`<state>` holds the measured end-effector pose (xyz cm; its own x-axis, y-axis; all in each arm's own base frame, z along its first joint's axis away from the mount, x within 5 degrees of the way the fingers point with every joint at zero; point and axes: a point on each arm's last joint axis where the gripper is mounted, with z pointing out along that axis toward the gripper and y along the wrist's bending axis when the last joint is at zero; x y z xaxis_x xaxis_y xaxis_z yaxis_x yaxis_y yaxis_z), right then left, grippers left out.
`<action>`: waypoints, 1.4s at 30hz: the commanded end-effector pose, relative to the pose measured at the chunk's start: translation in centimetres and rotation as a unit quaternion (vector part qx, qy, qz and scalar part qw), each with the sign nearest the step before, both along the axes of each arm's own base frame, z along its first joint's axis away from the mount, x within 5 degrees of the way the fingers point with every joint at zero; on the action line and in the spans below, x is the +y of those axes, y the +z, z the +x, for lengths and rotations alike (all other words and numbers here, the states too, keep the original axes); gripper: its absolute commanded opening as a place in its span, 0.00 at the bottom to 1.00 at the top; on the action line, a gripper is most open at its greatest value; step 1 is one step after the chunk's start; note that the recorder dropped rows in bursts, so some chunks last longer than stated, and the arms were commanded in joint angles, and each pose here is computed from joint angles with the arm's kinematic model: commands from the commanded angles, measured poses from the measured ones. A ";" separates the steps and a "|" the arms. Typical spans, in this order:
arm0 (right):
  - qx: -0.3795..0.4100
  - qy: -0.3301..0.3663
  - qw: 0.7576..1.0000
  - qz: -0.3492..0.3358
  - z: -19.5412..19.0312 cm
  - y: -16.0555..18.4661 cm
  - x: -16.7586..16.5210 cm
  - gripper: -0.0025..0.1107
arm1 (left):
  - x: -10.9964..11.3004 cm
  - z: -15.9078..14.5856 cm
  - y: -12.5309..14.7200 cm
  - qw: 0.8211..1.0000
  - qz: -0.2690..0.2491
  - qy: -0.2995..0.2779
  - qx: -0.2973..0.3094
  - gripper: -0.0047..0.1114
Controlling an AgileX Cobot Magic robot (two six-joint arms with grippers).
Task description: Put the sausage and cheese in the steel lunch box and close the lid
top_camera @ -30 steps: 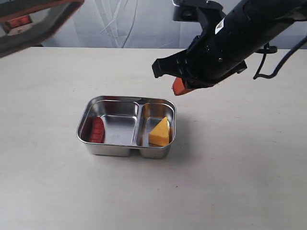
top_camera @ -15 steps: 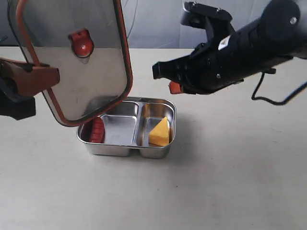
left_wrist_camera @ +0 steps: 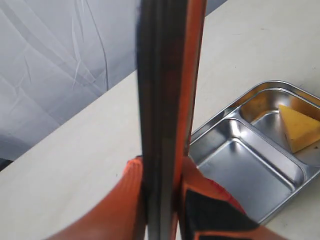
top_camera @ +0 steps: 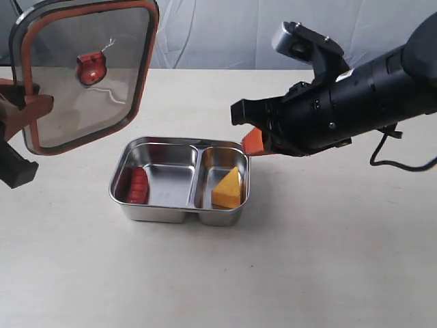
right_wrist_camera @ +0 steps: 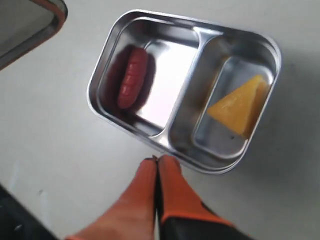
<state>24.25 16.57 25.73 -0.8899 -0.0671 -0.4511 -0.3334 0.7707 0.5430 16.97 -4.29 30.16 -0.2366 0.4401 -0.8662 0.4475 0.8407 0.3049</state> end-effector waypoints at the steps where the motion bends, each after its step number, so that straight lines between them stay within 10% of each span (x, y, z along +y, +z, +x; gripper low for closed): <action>1: 0.103 0.066 0.991 0.062 1.6 -0.4 -0.4 0.02 | 0.0 -0.6 0.8 1.000 -0.002 -0.002 -0.021 0.04; 9: 0.078 0.072 0.938 0.330 2.6 0.0 0.6 0.02 | 0.2 -2.6 1.8 0.998 0.031 -0.023 -0.051 0.04; 21: 0.172 0.059 0.907 0.381 1.0 -0.6 0.8 0.04 | 0.5 -4.2 1.9 0.947 0.285 -0.092 -0.116 0.04; 30: 0.192 0.095 0.912 0.351 -1.5 -0.9 4.3 0.70 | 0.8 -3.1 1.5 0.950 0.289 -0.061 -0.099 0.04; 42: 0.220 0.069 0.901 0.369 -0.3 2.9 7.0 0.39 | 0.6 -2.0 -0.1 0.943 0.316 -0.075 -0.068 0.04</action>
<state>23.60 23.33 27.59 -0.9985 -0.0411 -0.0356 -0.0406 0.1281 0.9909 14.90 -3.57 30.03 -0.0452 0.9021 -0.4292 0.4707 0.3982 0.7873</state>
